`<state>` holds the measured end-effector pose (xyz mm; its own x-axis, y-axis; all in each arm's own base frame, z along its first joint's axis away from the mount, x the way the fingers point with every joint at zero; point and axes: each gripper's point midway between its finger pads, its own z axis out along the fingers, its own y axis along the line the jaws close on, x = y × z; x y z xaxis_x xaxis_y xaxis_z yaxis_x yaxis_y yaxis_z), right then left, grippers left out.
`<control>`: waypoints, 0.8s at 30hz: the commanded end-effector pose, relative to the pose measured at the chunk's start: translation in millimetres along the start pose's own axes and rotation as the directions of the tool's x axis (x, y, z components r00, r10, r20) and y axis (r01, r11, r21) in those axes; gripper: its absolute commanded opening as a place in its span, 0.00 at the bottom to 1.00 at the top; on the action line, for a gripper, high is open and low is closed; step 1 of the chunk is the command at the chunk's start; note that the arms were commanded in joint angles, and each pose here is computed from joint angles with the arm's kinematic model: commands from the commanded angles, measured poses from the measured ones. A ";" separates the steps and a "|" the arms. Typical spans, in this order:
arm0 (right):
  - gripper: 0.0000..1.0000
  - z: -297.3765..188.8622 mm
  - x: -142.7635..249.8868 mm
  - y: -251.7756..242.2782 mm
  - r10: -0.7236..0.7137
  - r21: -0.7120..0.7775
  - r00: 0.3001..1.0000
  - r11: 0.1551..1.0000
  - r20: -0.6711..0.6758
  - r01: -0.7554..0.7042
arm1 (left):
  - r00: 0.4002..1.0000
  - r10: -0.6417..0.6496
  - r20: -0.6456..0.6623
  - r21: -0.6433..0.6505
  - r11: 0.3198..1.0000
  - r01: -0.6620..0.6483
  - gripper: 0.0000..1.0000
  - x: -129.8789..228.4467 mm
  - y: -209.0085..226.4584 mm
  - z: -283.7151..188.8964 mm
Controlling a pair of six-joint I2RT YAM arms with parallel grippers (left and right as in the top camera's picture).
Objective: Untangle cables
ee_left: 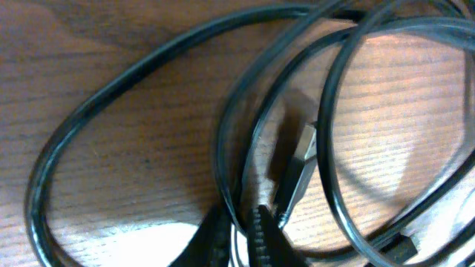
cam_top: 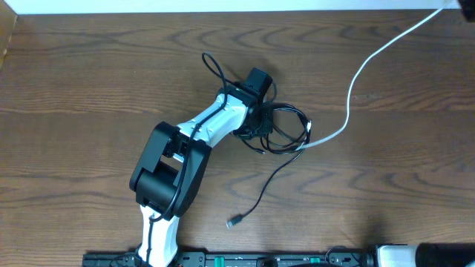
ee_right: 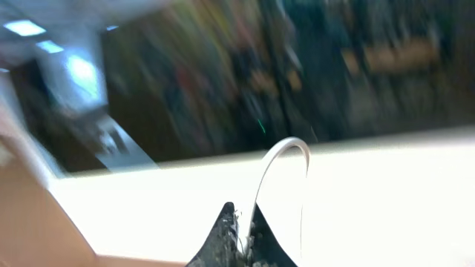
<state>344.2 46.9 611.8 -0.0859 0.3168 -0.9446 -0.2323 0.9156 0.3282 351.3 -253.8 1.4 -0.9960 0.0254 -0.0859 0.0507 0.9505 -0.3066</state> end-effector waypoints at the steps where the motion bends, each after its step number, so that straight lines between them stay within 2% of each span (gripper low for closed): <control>1: 0.01 40.4 46.7 -47.6 0.049 0.162 0.987 0.986 -0.152 -0.024 | 1.000 0.009 -0.021 -0.070 0.997 -0.010 0.08 6.1 22.3 7.8; 2: 0.01 50.7 63.1 -58.6 0.069 0.187 0.976 0.982 -0.206 -0.030 | 0.999 0.048 -0.009 -0.037 0.998 -0.048 0.09 0.4 15.5 -2.3; 4: 0.01 62.4 79.7 -70.1 0.092 0.205 0.962 0.978 -0.258 -0.038 | 0.991 0.125 0.040 0.045 0.991 -0.126 0.17 -11.1 -2.4 -29.4; 7: 0.01 74.0 87.3 -75.1 0.103 0.171 0.953 0.984 -0.286 -0.055 | 0.979 0.163 0.125 0.192 0.964 -0.185 0.39 -20.2 -34.6 -70.3; 10: 0.01 76.8 84.7 -84.8 0.115 0.162 0.952 0.984 -0.282 -0.070 | 0.946 0.290 0.143 0.393 0.861 -0.323 0.53 -1.4 -78.6 -97.8; 12: 0.01 74.9 83.0 -87.7 0.123 0.147 0.951 0.986 -0.284 -0.083 | 0.937 0.326 0.123 0.480 0.807 -0.344 0.56 11.8 -93.4 -104.2; 15: 0.01 71.9 81.3 -89.9 0.134 0.121 0.947 0.987 -0.291 -0.103 | 0.949 0.306 0.070 0.477 0.826 -0.302 0.57 21.9 -93.8 -96.8; 19: 0.01 68.8 83.3 -94.9 0.147 0.129 0.942 0.985 -0.302 -0.113 | 0.993 0.103 -0.059 0.424 0.903 -0.068 0.56 27.4 -89.6 -77.2; 21: 0.01 68.3 84.8 -95.2 0.150 0.132 0.940 0.985 -0.307 -0.114 | 0.992 0.004 -0.125 0.410 0.911 0.048 0.57 32.5 -93.0 -70.4; 24: 0.01 68.0 85.6 -95.3 0.152 0.133 0.938 0.984 -0.310 -0.115 | 0.979 -0.070 -0.193 0.393 0.908 0.143 0.56 42.3 -99.6 -65.1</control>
<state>433.0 1.9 489.3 -0.4324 0.3683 -0.8230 -0.0637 0.8980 0.4353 313.7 -318.3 101.6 -0.9895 0.1315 -0.0602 0.1377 0.7294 -0.6701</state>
